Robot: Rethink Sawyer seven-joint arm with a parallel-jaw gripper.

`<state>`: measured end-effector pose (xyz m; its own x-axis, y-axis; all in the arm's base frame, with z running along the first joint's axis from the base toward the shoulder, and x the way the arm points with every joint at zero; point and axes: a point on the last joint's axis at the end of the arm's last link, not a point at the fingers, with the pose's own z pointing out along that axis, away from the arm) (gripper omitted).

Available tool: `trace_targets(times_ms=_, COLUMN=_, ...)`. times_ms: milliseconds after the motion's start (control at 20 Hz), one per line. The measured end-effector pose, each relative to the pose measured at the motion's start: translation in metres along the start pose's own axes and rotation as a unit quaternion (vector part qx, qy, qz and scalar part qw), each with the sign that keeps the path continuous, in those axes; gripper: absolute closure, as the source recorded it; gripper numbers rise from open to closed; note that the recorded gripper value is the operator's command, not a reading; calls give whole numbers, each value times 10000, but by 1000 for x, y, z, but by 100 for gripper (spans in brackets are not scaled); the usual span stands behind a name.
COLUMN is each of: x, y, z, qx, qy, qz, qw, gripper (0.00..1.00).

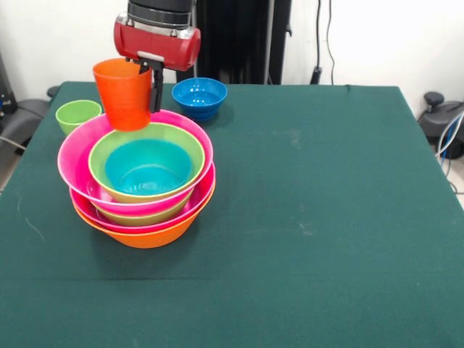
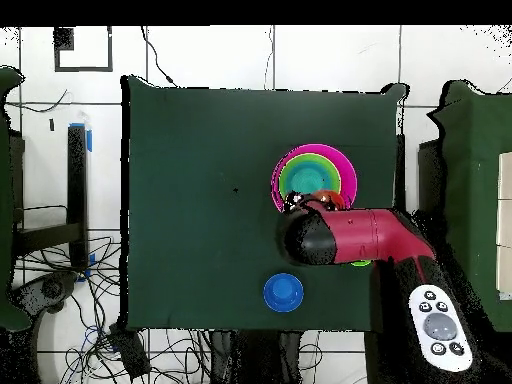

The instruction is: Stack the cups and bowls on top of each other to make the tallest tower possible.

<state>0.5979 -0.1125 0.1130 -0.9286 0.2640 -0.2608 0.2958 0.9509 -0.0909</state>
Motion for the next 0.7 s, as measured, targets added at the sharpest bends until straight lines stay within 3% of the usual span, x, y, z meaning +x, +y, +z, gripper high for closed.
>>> trace_targets(times_ms=700, x=19, y=-36, z=40, qx=-89, qy=-31, qz=409, qw=9991, gripper=100)
